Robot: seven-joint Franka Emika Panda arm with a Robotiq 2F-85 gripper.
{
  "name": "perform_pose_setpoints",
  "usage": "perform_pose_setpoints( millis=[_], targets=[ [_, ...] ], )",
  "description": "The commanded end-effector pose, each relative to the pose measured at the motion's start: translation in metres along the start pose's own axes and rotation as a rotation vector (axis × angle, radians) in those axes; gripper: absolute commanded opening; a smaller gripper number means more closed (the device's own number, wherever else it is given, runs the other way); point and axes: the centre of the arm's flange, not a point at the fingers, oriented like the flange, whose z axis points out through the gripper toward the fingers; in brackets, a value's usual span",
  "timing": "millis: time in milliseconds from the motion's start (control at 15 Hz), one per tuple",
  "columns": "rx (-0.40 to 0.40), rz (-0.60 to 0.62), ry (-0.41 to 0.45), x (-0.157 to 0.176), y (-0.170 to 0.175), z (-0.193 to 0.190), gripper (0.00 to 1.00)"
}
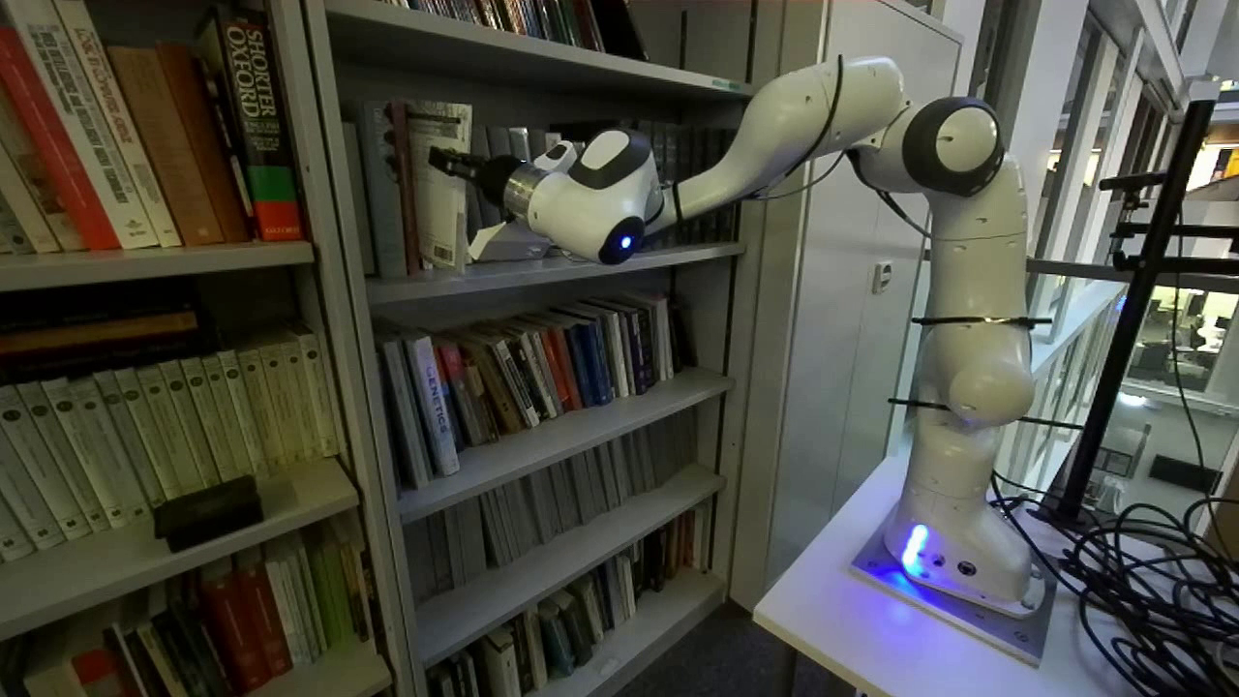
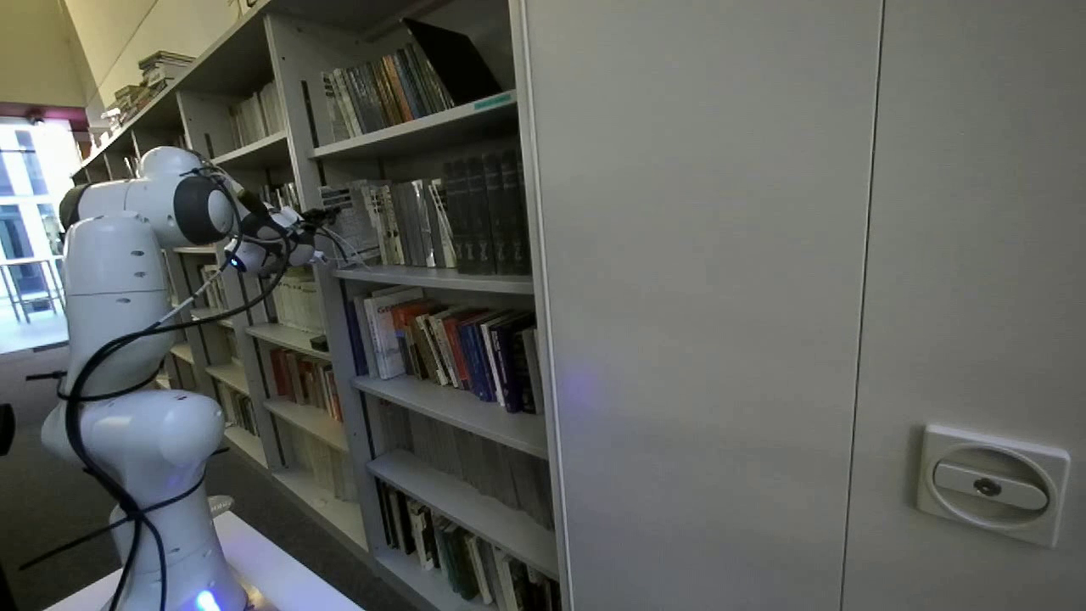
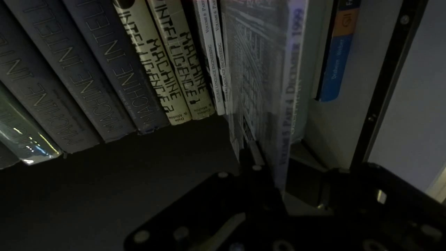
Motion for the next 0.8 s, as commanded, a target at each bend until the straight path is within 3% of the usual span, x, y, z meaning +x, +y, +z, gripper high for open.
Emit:
perform_pose_setpoints(
  millis=[0, 733],
  targets=[
    [0.034, 0.019, 0.024, 0.009, 0.006, 0.02, 0.02],
    [0.028, 0.01, 0.035, 0.008, 0.02, 0.044, 0.02]
  ],
)
